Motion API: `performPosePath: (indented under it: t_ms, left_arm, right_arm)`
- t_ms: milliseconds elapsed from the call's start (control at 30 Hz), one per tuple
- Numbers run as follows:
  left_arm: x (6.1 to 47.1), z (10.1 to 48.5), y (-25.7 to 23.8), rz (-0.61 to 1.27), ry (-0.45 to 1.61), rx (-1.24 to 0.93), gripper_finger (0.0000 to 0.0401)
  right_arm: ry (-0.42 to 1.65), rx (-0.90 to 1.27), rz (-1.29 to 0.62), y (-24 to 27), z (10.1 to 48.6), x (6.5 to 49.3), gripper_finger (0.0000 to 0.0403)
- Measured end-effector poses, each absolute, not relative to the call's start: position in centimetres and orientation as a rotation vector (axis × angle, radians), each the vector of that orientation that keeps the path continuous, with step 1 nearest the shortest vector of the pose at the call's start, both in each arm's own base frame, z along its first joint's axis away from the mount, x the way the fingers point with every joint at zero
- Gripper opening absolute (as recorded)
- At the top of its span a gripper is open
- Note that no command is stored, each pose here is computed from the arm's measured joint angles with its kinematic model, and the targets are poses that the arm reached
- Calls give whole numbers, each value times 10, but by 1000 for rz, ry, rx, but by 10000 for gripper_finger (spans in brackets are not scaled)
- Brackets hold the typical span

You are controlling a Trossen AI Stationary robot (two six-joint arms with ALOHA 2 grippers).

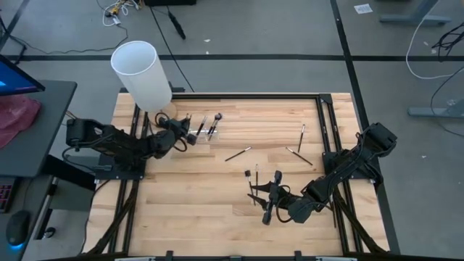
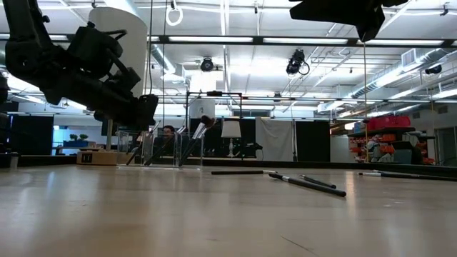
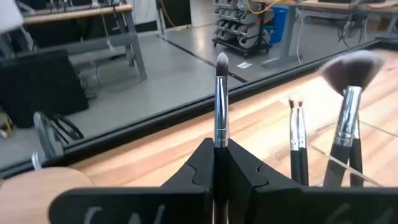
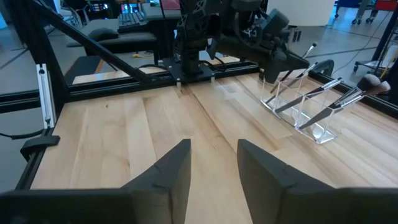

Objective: Put items in baskets/containers
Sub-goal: Put the eyeshadow brush into the transparent organizer, then put the brow brush into the transparent organizer

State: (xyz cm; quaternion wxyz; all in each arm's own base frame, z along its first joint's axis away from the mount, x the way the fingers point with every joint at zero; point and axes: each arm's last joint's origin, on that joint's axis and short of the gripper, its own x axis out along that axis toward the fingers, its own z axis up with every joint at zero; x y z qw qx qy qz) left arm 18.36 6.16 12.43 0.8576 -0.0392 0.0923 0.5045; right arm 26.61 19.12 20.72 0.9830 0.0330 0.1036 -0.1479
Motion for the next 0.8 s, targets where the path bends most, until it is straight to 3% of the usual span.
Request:
performPosePath:
  t_ms: [267,600,800]
  left_arm:
    - [184,124,62,1032,185,-115,29]
    - [184,124,61,1031,190,-113,109]
    - [187,140,54,975,112,-55,130]
  right_arm:
    - [209,67,-297,191,207,266,132]
    - [209,67,-296,191,207,266,132]
    - [209,66,-296,191,207,266,132]
